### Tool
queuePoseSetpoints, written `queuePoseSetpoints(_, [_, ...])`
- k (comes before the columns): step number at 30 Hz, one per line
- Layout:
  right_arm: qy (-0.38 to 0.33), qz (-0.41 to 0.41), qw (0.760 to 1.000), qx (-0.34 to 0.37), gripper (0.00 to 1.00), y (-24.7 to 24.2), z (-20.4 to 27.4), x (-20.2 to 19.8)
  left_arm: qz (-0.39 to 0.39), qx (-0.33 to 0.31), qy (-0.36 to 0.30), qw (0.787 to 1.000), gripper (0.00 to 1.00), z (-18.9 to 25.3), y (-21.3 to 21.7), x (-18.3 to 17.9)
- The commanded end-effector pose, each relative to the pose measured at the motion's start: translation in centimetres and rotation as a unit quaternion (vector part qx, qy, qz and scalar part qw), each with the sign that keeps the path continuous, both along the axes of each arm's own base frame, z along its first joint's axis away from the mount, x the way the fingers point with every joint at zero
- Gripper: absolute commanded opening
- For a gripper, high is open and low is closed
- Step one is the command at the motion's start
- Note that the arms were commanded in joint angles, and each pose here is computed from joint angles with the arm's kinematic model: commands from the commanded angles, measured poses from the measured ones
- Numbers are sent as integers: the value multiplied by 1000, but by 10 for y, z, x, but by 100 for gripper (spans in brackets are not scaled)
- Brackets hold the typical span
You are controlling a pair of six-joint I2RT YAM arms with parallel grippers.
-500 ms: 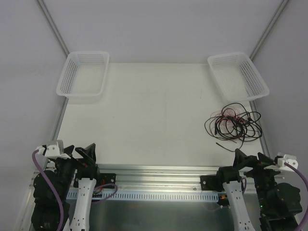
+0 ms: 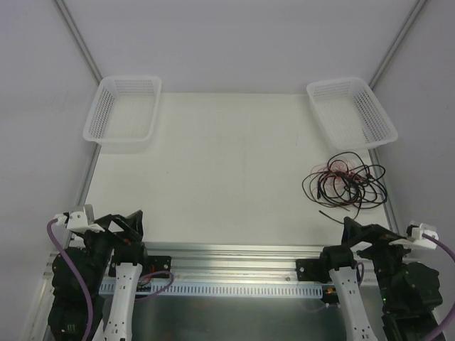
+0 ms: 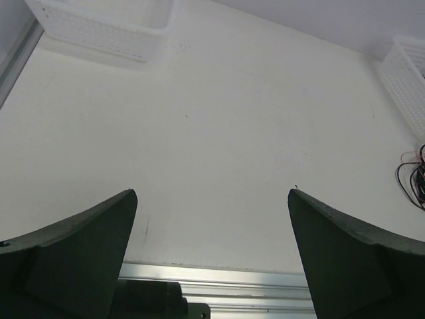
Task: Untangle the cables
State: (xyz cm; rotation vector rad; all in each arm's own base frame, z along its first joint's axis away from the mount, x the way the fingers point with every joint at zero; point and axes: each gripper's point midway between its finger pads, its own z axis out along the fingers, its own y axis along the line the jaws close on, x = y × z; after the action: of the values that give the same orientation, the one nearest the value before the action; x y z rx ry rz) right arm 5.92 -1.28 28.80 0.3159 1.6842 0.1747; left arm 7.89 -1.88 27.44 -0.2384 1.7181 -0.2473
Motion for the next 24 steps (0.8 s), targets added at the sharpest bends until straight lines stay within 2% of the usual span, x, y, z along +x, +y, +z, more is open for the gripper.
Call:
queuePoseSetpoints(1, [47,41,998,21,97,21,-7,26,10,-44,-45,998,99,6,-3,-9])
queuePoseSetpoints(3, [59,60,996,22,97,29,-8,39,13,-60,-28,998,99,2,-4,1])
queuePoseSetpoints(6, [130,47,990,39,97,32,-22,63,28,-95,18,995,99,-9,-3,22])
queuePoseSetpoints(8, [171,29,984,39,97,30,-32,80,25,-107,52,993,99,-18,-7,40])
queuePoseSetpoints(14, [232,-66,970,27,97,6,-65,116,-10,-121,131,984,99,-48,-23,73])
queuePoseSetpoints(20, [282,-160,946,-15,97,-25,-103,142,-84,-120,170,974,99,-67,-45,102])
queuePoseSetpoints(24, [309,-189,932,12,97,-34,-134,161,-122,-115,170,971,99,-82,-55,114])
